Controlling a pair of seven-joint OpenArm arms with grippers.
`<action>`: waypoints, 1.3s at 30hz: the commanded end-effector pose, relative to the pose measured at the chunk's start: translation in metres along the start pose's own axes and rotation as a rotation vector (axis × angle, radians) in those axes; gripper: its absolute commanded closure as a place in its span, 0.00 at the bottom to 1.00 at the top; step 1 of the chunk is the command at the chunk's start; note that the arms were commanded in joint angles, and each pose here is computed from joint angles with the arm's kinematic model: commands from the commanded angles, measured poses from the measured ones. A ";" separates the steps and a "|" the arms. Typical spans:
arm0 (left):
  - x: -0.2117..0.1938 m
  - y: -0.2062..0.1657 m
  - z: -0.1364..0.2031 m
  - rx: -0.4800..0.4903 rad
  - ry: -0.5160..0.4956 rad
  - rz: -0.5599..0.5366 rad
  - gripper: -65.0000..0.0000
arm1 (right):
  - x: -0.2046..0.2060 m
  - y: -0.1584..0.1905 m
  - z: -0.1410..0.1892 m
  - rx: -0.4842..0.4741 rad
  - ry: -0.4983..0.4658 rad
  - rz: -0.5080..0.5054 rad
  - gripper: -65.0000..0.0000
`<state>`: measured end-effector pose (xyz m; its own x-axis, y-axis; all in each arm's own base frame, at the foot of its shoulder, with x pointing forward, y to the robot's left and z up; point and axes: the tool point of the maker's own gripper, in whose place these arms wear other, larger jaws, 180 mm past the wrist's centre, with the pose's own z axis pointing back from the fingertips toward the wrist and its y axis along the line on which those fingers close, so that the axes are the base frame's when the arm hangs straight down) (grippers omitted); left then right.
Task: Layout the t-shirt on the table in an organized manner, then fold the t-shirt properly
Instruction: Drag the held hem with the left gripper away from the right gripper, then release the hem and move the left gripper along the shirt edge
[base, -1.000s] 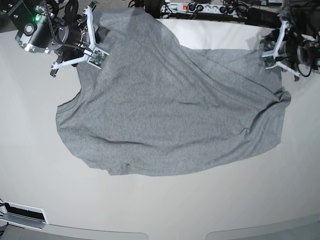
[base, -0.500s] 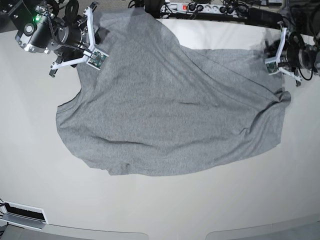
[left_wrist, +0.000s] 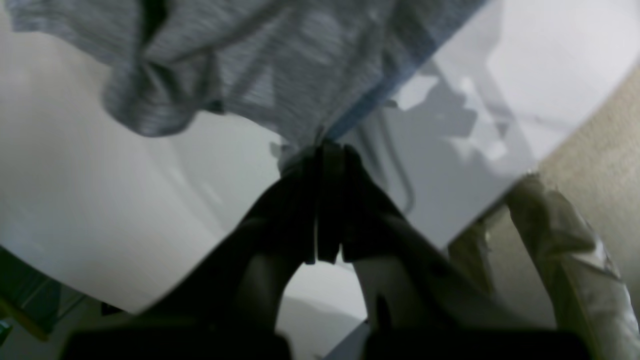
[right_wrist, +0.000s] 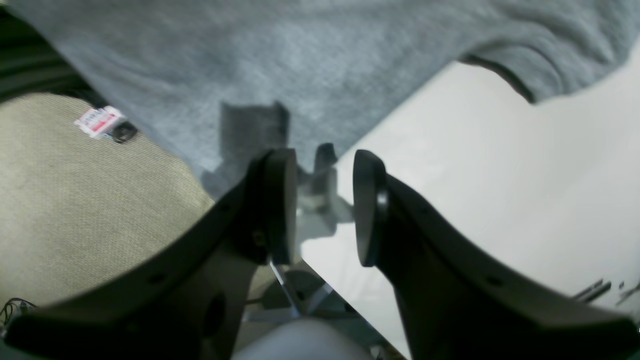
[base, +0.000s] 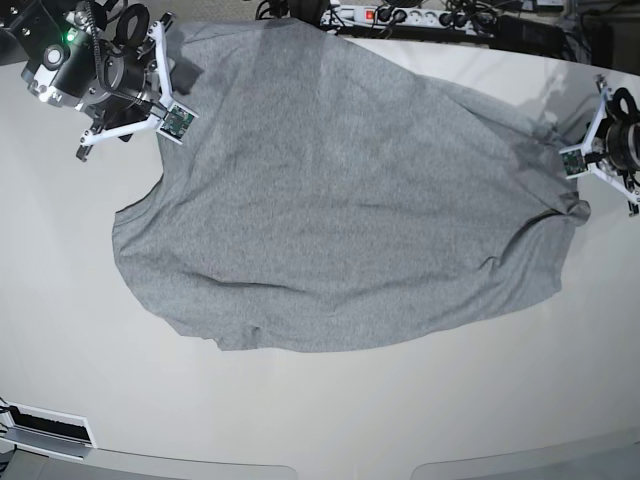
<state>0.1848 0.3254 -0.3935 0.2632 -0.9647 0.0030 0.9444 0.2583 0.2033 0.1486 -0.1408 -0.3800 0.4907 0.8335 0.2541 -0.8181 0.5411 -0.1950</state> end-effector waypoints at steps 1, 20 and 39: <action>-0.011 0.014 0.010 0.033 0.034 -0.019 1.00 | 0.000 -0.014 0.005 -0.067 -0.001 0.000 0.66; -0.063 -0.048 0.026 -0.260 0.210 -0.074 1.00 | -0.004 -0.060 0.013 -0.330 0.016 -0.073 0.65; -0.030 -0.031 0.045 -0.288 0.062 0.074 0.47 | 0.001 -0.058 0.012 -0.322 -0.004 -0.083 0.65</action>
<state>0.1297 0.3368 -0.3658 0.3459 -0.9373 -0.0425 0.9311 0.3485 -0.1075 0.1869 -0.1697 -0.3641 0.5600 0.7814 0.2753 -0.6510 0.6206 -0.4371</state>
